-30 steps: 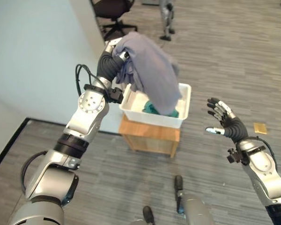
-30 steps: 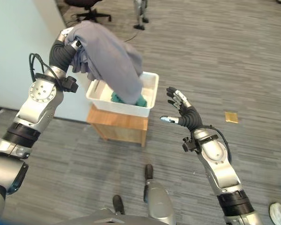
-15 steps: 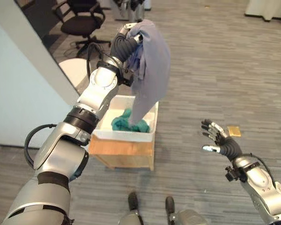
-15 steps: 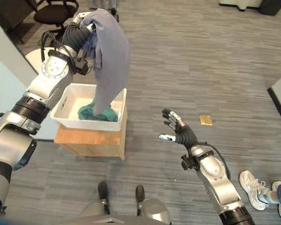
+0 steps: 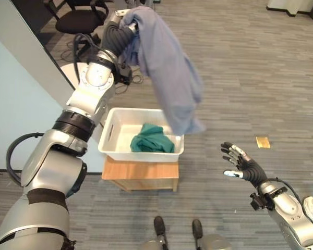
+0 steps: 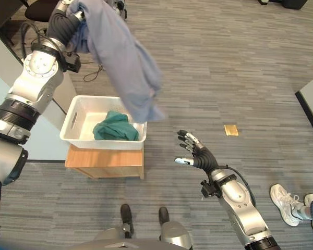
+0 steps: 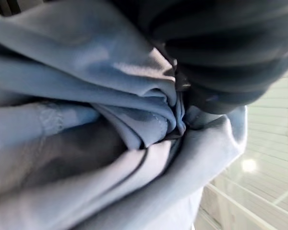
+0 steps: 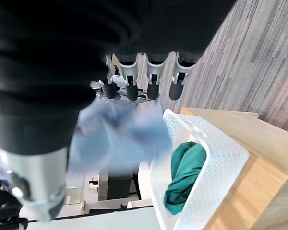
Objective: Pick up bed clothes into laundry basket.
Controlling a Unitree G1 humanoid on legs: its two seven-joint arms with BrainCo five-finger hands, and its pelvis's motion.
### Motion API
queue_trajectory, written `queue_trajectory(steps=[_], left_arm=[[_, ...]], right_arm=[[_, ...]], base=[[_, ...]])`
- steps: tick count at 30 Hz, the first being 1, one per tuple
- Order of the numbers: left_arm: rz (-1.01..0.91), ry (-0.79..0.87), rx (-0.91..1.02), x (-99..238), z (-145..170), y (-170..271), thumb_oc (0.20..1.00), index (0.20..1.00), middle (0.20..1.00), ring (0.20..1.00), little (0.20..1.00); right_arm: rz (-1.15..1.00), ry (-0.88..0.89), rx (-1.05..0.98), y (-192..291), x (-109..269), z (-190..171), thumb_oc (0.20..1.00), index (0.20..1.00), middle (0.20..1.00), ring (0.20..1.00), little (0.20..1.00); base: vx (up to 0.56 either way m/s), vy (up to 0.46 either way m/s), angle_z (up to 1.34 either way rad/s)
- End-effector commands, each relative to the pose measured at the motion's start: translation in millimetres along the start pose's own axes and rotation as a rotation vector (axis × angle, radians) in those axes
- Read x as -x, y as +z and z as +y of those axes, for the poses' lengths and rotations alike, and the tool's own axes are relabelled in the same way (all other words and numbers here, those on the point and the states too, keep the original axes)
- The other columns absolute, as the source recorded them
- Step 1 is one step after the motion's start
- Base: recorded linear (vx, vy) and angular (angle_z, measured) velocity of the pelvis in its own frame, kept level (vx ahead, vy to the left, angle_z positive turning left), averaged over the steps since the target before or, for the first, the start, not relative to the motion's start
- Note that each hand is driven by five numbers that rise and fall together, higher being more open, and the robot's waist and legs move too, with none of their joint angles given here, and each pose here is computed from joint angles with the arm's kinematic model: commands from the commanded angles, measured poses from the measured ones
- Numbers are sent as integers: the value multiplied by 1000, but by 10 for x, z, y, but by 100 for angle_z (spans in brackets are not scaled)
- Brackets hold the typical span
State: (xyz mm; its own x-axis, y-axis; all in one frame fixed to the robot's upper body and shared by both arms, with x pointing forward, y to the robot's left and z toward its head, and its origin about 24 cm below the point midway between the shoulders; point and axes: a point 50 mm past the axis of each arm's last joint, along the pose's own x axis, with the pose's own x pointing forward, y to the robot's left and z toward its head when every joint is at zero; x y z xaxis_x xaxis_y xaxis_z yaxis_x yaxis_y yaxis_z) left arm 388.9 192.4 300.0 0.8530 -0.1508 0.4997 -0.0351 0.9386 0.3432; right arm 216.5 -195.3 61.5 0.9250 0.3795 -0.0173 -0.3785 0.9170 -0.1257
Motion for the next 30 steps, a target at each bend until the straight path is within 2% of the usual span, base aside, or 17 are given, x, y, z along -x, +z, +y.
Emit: queue_trajectory(steps=[1, 3, 5, 10, 15, 23, 30], left_arm=[[-145, 115, 51, -175, 259, 418, 200, 200, 200, 200, 200], [-145, 115, 51, -175, 259, 418, 200, 200, 200, 200, 200], [-107, 148, -13, -145, 417, 359, 200, 200, 200, 200, 200], [-50, 168, -15, -119, 468, 223, 200, 200, 200, 200, 200], [64, 253, -28, 33, 702, -68, 200, 200, 200, 200, 200], [179, 314, -72, 172, 869, -311, 200, 200, 200, 200, 200], [268, 147, -346, 209, 630, -510, 200, 200, 200, 200, 200]], right_arm=[[-62, -46, 27, 94, 11, -107, 1000, 1000, 1000, 1000, 1000], [-62, -46, 27, 94, 11, -107, 1000, 1000, 1000, 1000, 1000], [-57, -48, 37, 87, 0, -105, 1000, 1000, 1000, 1000, 1000], [-72, -21, 38, 118, -40, -70, 1000, 1000, 1000, 1000, 1000], [-62, -1, 28, 81, -65, -11, 1000, 1000, 1000, 1000, 1000], [-68, 13, 41, 85, -123, 24, 1000, 1000, 1000, 1000, 1000], [-98, 35, 76, 153, -153, 54, 1000, 1000, 1000, 1000, 1000]], base=[[0, 0, 0], [0, 0, 0], [83, 77, -3], [18, 12, 0], [0, 0, 0], [-14, -10, -1], [0, 0, 0]])
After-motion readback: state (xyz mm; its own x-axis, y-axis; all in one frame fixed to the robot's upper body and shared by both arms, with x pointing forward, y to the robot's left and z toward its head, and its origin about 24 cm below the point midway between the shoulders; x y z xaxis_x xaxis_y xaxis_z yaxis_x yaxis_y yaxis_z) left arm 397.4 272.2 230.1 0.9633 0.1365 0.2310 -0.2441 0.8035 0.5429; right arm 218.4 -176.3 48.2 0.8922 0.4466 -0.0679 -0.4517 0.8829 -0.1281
